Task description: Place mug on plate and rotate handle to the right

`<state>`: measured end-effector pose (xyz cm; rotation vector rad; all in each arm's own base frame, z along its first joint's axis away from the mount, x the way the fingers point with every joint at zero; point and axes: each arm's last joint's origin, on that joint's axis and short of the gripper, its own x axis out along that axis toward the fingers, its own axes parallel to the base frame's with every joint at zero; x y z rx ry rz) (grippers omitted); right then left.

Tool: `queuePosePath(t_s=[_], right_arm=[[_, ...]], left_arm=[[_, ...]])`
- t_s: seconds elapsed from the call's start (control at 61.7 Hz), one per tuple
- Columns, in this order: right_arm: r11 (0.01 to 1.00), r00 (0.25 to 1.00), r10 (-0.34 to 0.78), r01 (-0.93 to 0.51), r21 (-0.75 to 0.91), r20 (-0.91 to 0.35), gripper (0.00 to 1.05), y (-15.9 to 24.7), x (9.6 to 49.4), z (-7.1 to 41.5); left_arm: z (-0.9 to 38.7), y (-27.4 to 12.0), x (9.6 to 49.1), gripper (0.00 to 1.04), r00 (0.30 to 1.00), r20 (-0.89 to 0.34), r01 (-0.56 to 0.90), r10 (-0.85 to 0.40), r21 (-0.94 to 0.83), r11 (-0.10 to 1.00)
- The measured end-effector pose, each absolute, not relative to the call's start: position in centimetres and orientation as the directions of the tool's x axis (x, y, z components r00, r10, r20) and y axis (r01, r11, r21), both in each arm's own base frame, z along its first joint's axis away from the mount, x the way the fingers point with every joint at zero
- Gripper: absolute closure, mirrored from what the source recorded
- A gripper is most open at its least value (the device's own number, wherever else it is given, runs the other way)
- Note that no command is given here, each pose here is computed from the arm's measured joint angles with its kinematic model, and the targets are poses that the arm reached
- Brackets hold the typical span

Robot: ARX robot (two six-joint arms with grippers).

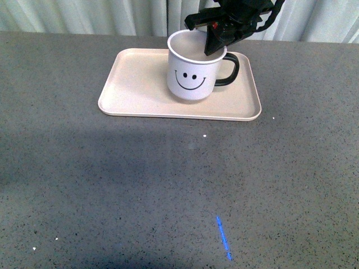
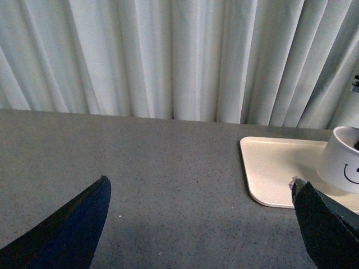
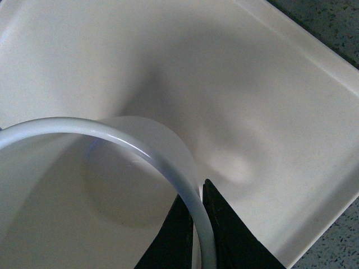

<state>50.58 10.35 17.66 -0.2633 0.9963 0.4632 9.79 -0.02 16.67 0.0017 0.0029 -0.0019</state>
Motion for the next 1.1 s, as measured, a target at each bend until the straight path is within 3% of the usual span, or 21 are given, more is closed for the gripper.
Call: queuePosePath(t_s=[0.827, 1.102], right_arm=[[0.823, 0.453, 0.238, -0.564, -0.069, -0.859, 1.03, 9.7, 51.3, 15.6], [0.814, 0.442, 0.228, -0.575, -0.078, -0.868, 0.64, 9.5, 51.2, 15.6]], left_arm=[[16.7, 0.0, 9.8, 0.09, 1.0, -0.003, 0.002, -0.002, 0.002, 1.0], [16.7, 0.0, 9.8, 0.09, 1.0, -0.003, 0.002, -0.002, 0.002, 1.0]])
